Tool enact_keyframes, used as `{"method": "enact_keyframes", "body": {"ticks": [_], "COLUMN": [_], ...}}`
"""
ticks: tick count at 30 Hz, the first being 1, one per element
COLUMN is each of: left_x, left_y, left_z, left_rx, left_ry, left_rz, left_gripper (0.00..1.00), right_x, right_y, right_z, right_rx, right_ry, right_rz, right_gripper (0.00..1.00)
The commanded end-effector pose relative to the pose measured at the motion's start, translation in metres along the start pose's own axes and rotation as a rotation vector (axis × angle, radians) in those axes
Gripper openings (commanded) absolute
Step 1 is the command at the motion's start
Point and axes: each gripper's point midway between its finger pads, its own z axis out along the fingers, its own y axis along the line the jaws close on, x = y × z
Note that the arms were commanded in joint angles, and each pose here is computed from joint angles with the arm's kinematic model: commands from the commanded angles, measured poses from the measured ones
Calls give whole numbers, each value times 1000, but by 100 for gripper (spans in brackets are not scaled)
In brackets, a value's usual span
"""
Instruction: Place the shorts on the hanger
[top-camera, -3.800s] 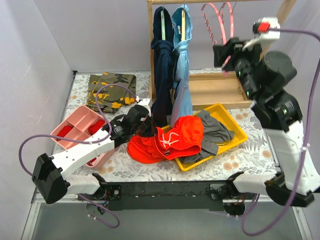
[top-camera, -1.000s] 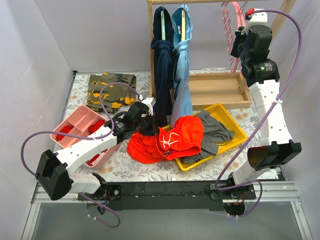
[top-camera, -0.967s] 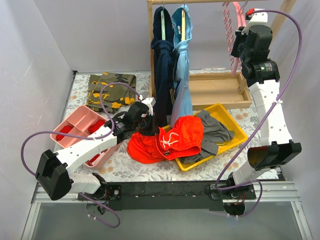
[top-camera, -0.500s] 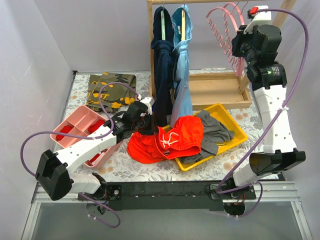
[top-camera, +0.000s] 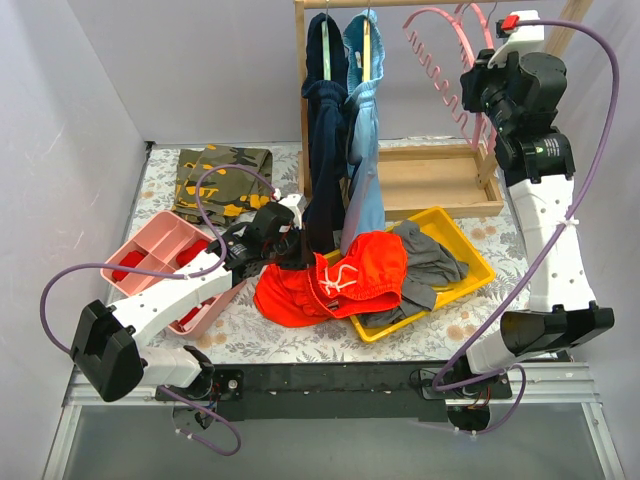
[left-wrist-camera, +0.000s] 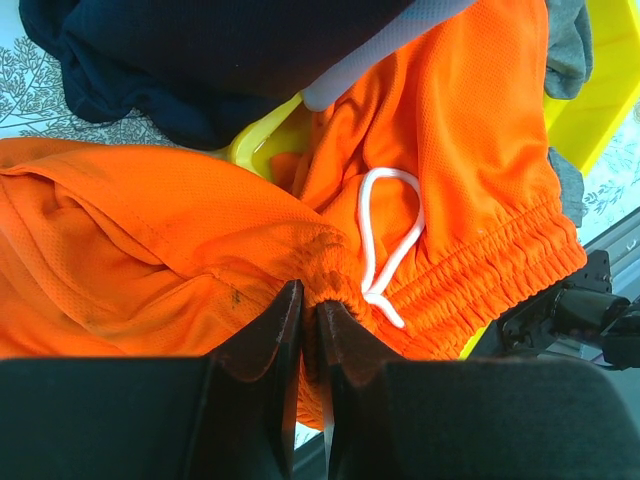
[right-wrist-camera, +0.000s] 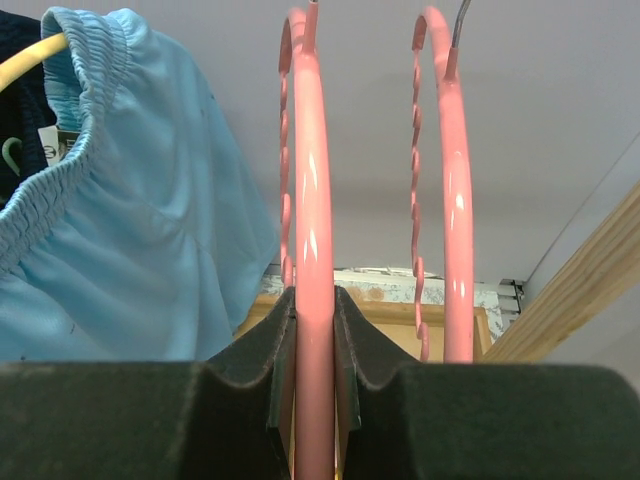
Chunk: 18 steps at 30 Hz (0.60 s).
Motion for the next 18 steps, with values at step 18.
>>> {"method": "enact_keyframes", "body": {"ticks": [18], "left_x": [-14], "left_y": [3], "left_z": [-11], "left_rx": [2], "left_ry": [-63], "left_rz": [-7], "left_gripper": [9], "right_x": [-47], "right_y": [11], "right_z": [-62], "right_rx": [-50], "right_ry": [-171], "right_rz": [41], "right_gripper": [1]}}
